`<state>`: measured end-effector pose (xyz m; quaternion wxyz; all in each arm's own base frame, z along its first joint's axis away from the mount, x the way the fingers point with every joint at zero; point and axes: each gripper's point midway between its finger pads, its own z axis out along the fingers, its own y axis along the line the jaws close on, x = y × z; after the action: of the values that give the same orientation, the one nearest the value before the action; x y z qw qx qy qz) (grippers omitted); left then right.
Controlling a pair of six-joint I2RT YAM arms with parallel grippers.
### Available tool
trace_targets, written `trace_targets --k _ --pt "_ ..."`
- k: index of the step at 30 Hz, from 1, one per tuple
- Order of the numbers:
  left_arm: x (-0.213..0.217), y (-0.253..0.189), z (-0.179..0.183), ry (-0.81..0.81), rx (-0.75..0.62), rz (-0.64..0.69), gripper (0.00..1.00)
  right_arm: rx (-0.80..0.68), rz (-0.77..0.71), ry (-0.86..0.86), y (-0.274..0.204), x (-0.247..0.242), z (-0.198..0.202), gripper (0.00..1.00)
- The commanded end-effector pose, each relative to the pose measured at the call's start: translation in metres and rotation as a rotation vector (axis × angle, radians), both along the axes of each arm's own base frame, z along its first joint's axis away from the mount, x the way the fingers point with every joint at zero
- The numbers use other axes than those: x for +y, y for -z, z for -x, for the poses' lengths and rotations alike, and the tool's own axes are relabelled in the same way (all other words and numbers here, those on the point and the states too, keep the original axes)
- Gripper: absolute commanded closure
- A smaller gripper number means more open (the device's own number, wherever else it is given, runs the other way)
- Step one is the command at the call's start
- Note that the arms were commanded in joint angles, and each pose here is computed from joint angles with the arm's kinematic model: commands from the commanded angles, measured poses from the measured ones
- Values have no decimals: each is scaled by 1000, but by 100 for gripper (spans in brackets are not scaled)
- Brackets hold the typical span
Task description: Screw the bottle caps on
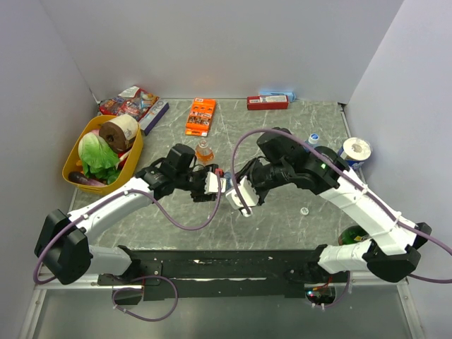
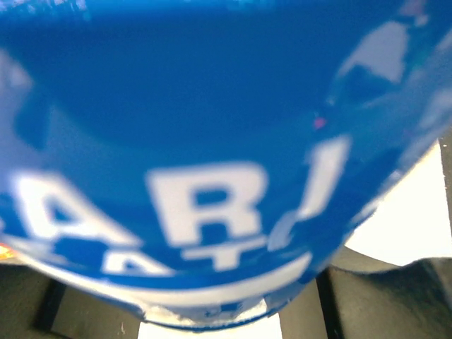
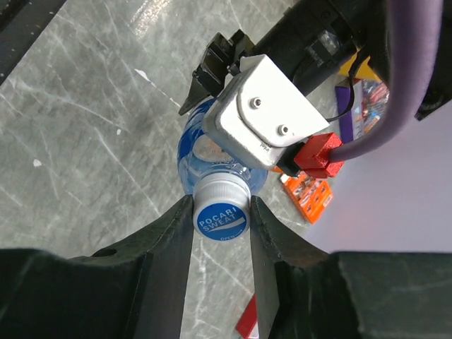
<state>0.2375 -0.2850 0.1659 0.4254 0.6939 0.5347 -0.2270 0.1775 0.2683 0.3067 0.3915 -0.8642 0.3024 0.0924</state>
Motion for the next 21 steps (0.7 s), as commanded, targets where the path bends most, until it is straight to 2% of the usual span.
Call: trace_targets --k 1,2,3,4,5,6,7,8,9,11,13,17,20,21 --pt "-15 -40 -11 -9 -102 134 99 95 3 90 -4 7 -4 100" --pt "-13 -45 -25 -145 -90 157 99 198 4 198 3 10 -13 100" --pt "-18 -64 -41 -238 -143 258 99 275 -3 248 2 13 -14 100" --pt "-16 -82 -50 -326 -159 341 99 319 -66 307 -22 17 -20 100" --pt "-2 -83 -67 -563 -151 391 99 495 -55 453 -11 26 -29 100" --pt "-6 -110 -71 -618 -191 510 99 562 -111 527 -37 22 -38 100" --pt "-1 -112 -76 -703 -202 530 99 661 -134 583 -43 25 -43 100" --pt "-8 -117 -72 -734 -185 560 99 848 -122 741 -31 34 -56 100" --pt "2 -118 -80 -842 -198 574 99 930 -184 829 -46 27 -72 100" --pt "-5 -114 -83 -893 -150 591 99 1120 -236 970 -46 30 -73 100" --pt "-7 -97 -89 -948 -111 548 99 1199 -199 1038 -31 31 -66 100" --pt "-13 -88 -96 -994 -70 521 99 1299 -140 1053 -21 36 -45 100" --pt "-8 -79 -96 -990 -102 479 99 1282 -164 1069 -24 35 -55 100" --pt "-7 -77 -95 -984 -109 461 99 1249 -217 1050 -40 33 -63 90"
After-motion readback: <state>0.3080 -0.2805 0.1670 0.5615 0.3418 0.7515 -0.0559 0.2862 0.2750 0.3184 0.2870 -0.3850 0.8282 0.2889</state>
